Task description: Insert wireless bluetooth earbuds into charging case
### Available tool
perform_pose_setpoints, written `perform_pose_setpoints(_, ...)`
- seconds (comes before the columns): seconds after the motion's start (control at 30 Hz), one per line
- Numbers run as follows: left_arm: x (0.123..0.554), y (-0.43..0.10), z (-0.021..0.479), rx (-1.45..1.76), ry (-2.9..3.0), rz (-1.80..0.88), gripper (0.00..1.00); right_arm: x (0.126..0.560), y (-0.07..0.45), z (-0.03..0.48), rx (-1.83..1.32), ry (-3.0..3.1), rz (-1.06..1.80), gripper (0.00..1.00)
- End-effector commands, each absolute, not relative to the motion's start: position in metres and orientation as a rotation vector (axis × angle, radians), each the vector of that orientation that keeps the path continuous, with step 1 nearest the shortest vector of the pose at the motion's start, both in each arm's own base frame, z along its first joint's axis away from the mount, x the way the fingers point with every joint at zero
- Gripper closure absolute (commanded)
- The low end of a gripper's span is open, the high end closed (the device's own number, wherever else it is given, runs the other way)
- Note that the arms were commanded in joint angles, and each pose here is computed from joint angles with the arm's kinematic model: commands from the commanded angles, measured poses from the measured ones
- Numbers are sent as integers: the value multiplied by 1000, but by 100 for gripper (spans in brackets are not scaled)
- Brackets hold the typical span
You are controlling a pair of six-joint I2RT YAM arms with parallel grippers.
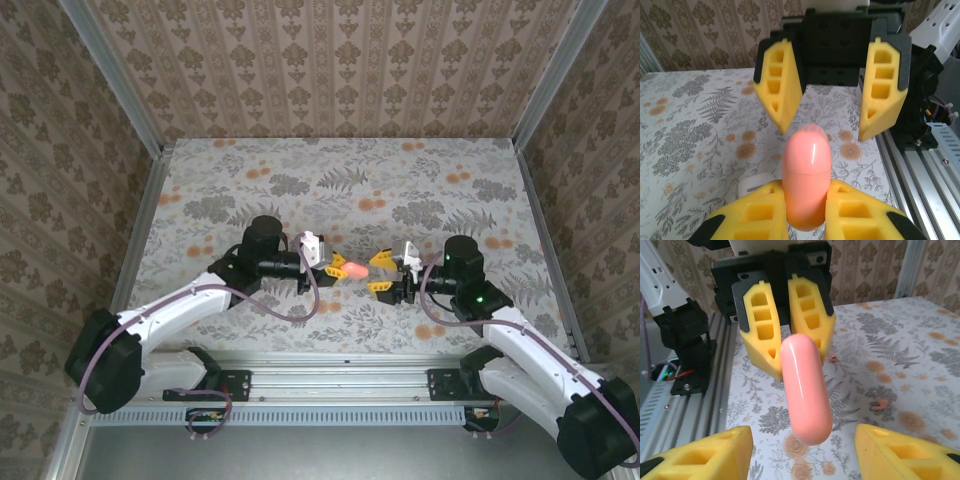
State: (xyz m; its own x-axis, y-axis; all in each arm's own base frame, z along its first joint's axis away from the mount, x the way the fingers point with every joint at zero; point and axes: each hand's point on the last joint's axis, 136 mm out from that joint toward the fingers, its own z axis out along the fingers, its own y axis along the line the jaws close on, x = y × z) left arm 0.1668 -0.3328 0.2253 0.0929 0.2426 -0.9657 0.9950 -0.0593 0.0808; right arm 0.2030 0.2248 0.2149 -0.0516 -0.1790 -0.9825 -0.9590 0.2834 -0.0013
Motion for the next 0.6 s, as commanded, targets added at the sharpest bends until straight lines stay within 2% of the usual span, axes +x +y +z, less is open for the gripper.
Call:
perform_pose_setpoints(0.0, 160, -334, 243, 1456, 1223, -1080, 85, 199, 231, 244, -1140, 1375, 961, 46)
perform_pose_setpoints(0.33, 161, -338, 248, 1455, 1210, -1099, 85, 200, 239, 247, -1162, 1357, 974, 59)
perform_pose_setpoints(0.57, 161, -341, 253, 1451, 1207, -1117, 85, 202, 240, 248, -1166, 1350, 953, 64)
